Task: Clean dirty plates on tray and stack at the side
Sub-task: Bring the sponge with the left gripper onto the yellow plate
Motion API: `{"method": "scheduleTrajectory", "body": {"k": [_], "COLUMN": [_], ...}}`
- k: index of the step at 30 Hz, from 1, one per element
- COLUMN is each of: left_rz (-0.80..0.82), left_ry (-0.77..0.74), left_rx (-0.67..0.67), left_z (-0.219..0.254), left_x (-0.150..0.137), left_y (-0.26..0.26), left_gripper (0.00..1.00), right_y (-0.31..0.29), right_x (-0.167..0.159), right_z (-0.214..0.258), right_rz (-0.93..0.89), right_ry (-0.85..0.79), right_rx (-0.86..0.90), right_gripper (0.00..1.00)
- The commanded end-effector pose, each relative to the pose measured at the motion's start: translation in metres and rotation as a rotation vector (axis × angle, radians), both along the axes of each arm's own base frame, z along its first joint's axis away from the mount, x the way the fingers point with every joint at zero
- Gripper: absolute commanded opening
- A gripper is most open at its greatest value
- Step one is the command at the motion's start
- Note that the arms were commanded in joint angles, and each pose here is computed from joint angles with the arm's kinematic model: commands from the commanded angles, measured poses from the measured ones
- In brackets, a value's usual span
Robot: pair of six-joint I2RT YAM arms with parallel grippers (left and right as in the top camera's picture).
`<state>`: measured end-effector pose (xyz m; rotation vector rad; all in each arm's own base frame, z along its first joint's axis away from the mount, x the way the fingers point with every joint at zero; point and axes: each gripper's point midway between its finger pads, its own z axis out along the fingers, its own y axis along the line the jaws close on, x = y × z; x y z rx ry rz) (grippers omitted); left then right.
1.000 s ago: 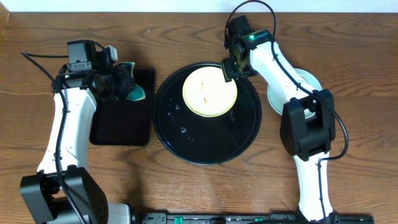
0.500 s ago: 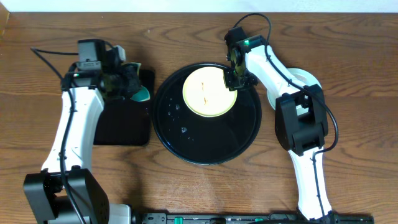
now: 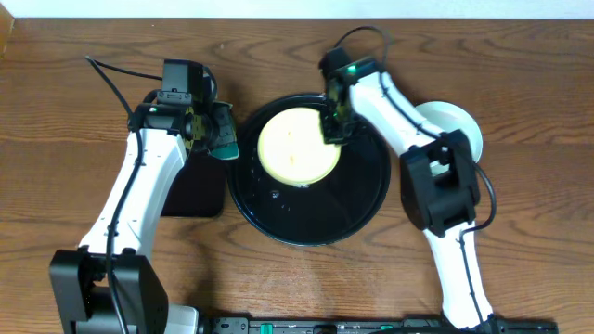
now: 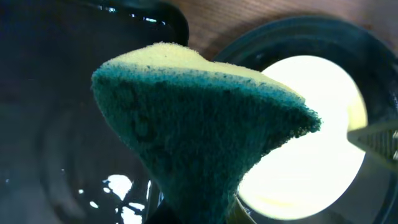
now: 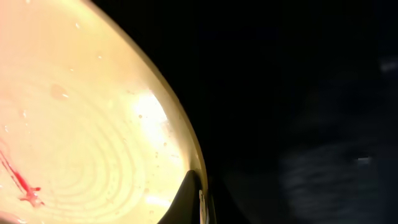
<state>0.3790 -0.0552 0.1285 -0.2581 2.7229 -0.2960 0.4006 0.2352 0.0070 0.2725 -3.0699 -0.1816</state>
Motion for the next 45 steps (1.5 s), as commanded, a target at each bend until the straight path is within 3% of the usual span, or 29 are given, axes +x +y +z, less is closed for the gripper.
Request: {"method": "scheduleTrajectory", "body": {"k": [1,9,17,24,30,40,45], "left_rz": [-0.003,-0.057,-0.087,-0.130,-0.044,-0.084,0.019], "left_ry": [0.044,0.090,0.181,0.167,0.187,0.169,0.130], "left_rx": [0.027,0.034,0.015,0.017,-0.004,0.001,0.103], "left_z": [-0.016,-0.038,-0.070,-0.082,-0.090,-0.093,-0.098], "left_x": [-0.002,-0.002,-0.008,-0.002,0.001,0.000,0.006], "left_y": [-0.002,-0.023,-0.035,-0.054,-0.056,-0.071,-0.058], "left_gripper": [0.08,0.08,0.08,0.08,0.08,0.08,0.08], "right_y": [0.025,0.026,0.021,0.022,0.022,0.023,0.023], "right_x": [-0.032,-0.043,-0.042,-0.035,-0.034,-0.033,-0.033], "right_z": [-0.012,-0.017,-0.029,-0.030,-0.030,-0.030,-0.030], "right_rz": [0.080,0.108,0.070,0.068,0.068,0.068,0.068], "right_ry": [0.067,0.077,0.122,0.099,0.095,0.094,0.094], "right_rx": [-0.011,-0.054,0.035,0.048,0.051,0.055,0.055], "right_gripper": [0.01,0.01,0.01,0.01,0.01,0.01,0.01]}}
